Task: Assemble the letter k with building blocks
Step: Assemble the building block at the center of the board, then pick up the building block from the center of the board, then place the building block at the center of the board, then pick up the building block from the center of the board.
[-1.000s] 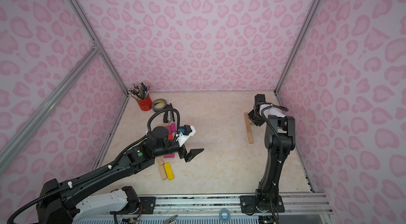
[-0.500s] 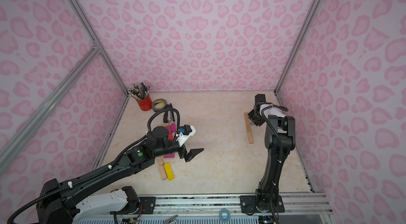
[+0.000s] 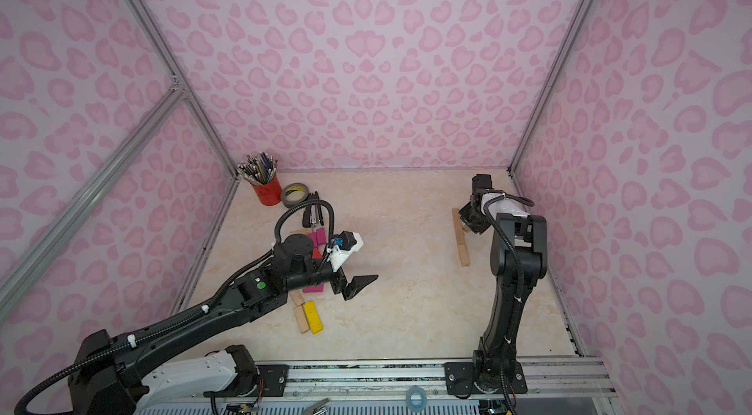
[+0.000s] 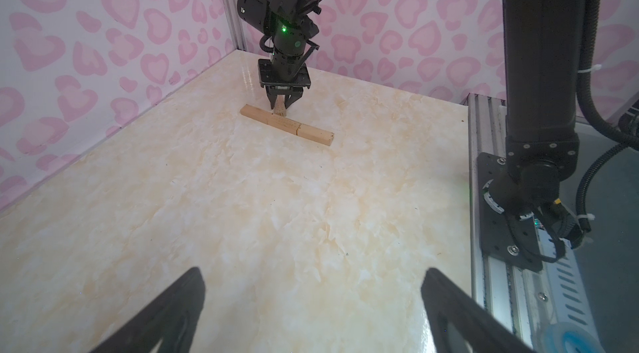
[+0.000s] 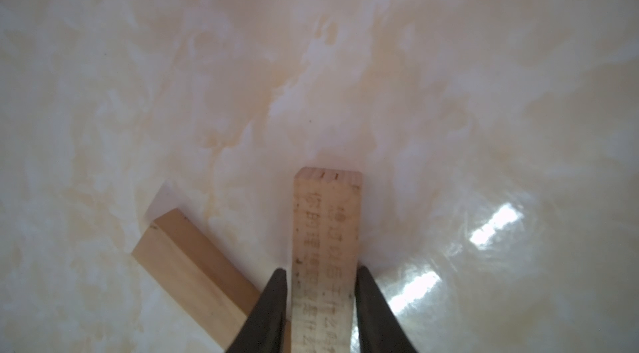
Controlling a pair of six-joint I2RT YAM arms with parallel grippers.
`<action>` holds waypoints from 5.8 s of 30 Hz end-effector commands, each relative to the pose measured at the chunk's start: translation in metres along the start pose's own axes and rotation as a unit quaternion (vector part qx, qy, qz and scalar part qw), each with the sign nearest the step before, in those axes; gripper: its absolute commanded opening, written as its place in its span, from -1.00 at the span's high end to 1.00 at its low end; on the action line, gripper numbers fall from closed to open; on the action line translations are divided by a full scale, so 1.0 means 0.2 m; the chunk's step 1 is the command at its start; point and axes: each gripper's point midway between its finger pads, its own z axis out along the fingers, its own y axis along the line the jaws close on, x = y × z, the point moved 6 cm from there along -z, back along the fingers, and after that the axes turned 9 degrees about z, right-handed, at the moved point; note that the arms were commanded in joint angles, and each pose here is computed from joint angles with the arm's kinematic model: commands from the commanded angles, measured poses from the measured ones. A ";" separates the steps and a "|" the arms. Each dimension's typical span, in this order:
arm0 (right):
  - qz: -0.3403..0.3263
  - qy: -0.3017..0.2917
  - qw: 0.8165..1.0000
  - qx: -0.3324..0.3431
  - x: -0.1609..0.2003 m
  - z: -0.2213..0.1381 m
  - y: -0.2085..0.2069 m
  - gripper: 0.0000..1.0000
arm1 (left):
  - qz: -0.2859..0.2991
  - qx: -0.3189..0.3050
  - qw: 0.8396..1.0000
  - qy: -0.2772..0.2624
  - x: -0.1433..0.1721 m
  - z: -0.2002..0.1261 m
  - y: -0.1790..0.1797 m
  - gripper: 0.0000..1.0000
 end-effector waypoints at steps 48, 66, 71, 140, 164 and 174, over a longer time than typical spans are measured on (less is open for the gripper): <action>-0.407 -0.002 0.869 -0.282 1.12 -1.13 0.19 -0.96 | -0.440 -0.475 0.707 0.284 1.08 -0.34 1.25 -0.61; -0.407 -0.003 0.870 -0.279 1.11 -1.13 0.17 -0.95 | -0.413 -0.381 0.745 0.359 1.23 -0.10 1.30 -1.00; -0.405 -0.003 0.871 -0.278 1.11 -1.13 0.17 -0.95 | -0.415 -0.381 0.737 0.373 1.28 -0.08 1.27 -0.99; -0.259 -0.136 0.929 -0.226 0.63 -1.28 -0.46 -0.92 | -0.153 -0.115 0.897 0.399 0.55 1.34 0.22 -0.38; -0.356 -0.155 0.889 -0.243 0.61 -1.32 -0.34 -0.83 | -0.225 -0.111 0.956 0.155 -0.11 0.73 0.39 -0.76; -0.517 -0.095 0.815 -0.243 0.74 -1.15 -0.14 -0.70 | -0.190 -0.131 0.972 0.032 -0.06 -0.05 0.41 -0.78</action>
